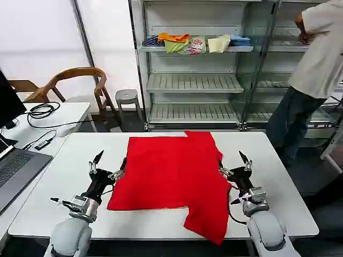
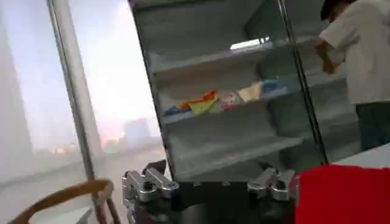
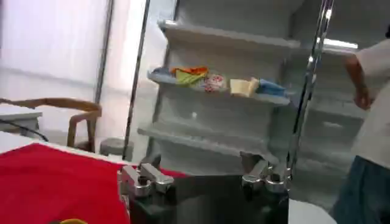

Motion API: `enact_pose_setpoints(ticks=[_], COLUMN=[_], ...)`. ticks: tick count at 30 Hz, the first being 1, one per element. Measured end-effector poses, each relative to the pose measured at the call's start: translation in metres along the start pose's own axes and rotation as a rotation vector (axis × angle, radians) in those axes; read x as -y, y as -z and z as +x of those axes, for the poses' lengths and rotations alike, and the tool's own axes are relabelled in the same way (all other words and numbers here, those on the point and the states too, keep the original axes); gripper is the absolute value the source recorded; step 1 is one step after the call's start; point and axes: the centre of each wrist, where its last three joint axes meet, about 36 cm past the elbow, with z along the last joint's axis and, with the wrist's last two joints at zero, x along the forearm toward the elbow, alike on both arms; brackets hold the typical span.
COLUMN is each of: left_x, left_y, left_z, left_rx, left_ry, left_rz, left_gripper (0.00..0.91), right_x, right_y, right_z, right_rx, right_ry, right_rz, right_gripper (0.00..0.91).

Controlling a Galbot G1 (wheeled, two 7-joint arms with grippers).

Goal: Fold and organize the clothes.

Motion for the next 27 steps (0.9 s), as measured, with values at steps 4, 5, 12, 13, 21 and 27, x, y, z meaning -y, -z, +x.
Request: enact_pose_setpoints(ticks=[4,5,12,13,21,27], left_x=[0.000,0.000,0.011,0.013,0.021,0.022], left_y=[0.002,0.002,0.008,0.009,0.019,0.019], left_z=[0.014,0.019,0.047,0.050,0.070,0.076], left_rx=[-0.077,-0.099,-0.214,-0.230,-0.369,-0.444], left_ry=[-0.001,-0.003,-0.022,-0.024,-0.027,-0.025], left_rz=[0.013,0.016,0.051,0.057,0.091,0.112], left_gripper=[0.907,0.907,0.907,0.907,0.907,0.907], right_x=[-0.004,-0.006,-0.013,-0.015,-0.028,-0.032], right_y=[0.003,0.003,0.001,0.000,-0.006,-0.012], right_z=[0.019,0.024,0.057,0.061,0.094,0.114], right_rx=[-0.028,-0.037,-0.092,-0.100,-0.174,-0.237], right_ry=[0.021,0.027,0.056,0.058,0.066,0.086], right_rz=[0.005,0.007,0.021,0.021,0.020,0.026], right_gripper=[0.907,0.907,0.907,0.907,0.907,0.907])
